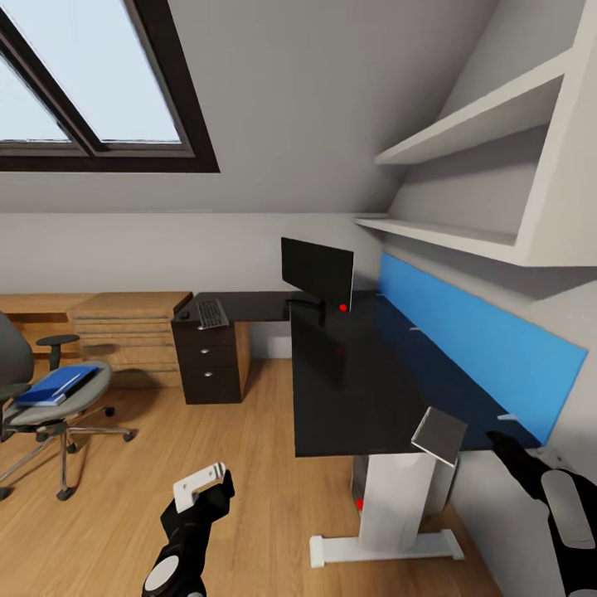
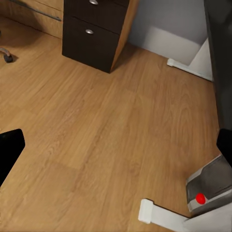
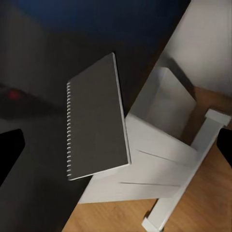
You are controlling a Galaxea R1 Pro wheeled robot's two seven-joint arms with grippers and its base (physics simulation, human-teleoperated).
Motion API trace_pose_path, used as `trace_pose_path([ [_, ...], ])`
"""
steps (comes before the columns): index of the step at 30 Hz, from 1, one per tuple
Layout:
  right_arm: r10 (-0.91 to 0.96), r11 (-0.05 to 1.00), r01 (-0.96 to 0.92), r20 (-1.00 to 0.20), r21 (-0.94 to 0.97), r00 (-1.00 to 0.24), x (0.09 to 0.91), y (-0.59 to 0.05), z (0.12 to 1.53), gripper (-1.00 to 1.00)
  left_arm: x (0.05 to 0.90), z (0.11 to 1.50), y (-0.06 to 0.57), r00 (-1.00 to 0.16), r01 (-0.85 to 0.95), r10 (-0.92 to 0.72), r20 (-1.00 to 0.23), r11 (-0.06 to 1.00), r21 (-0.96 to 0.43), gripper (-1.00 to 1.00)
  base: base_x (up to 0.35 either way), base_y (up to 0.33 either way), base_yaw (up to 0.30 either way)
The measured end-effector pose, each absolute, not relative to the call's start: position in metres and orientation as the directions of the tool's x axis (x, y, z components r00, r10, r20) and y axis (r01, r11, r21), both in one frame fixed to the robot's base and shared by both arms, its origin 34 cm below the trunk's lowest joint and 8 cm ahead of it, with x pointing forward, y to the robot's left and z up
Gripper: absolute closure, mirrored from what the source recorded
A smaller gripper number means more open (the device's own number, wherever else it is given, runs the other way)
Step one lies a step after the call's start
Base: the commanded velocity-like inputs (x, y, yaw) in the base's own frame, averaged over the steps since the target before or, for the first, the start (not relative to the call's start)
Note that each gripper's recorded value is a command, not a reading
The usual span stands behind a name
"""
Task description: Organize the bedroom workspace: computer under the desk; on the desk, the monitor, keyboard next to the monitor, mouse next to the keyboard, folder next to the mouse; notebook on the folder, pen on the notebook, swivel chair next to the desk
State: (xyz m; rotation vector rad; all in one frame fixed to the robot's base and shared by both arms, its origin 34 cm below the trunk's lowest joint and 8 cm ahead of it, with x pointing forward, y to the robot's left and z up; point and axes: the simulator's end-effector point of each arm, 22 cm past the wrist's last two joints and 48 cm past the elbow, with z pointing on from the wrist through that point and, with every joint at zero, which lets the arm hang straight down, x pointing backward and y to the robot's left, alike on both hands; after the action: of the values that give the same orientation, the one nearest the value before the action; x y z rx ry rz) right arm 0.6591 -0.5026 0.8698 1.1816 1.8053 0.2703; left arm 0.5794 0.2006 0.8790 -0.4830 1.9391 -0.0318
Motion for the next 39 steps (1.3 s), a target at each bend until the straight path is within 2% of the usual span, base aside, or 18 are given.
trace_pose_path([
  [7,0.818,0.494,0.614,-0.569,0.616,-0.088,0.657,-0.506,0.850,-1.00,0.580,0.868,0.202,-0.331,-0.322,-0.348,-0.877,0.915,-0.242,-1.00,0.000,0.000,0.000],
  [12,0.842,0.491,0.581,-0.526,0.650,-0.122,0.660,-0.491,0.815,-1.00,0.580,0.860,0.203,-0.332,-0.322,-0.348,-0.877,0.915,-0.242,-1.00,0.000,0.000,0.000],
  [22,0.863,0.504,0.325,-0.479,0.800,-0.161,0.676,-0.469,0.809,-1.00,0.580,0.843,0.203,-0.331,-0.322,-0.348,-0.877,0.915,-0.242,-1.00,0.000,0.000,0.000],
  [32,0.918,0.390,0.293,-0.392,0.873,-0.054,0.658,-0.505,0.792,-1.00,0.579,0.826,0.202,-0.334,-0.321,-0.346,-0.877,0.916,-0.240,-1.00,0.000,0.000,0.000],
  [39,0.934,0.356,0.312,-0.339,0.881,-0.108,0.654,-0.493,0.770,-1.00,0.578,0.813,0.201,-0.335,-0.320,-0.347,-0.876,0.916,-0.241,-1.00,0.000,0.000,0.000],
])
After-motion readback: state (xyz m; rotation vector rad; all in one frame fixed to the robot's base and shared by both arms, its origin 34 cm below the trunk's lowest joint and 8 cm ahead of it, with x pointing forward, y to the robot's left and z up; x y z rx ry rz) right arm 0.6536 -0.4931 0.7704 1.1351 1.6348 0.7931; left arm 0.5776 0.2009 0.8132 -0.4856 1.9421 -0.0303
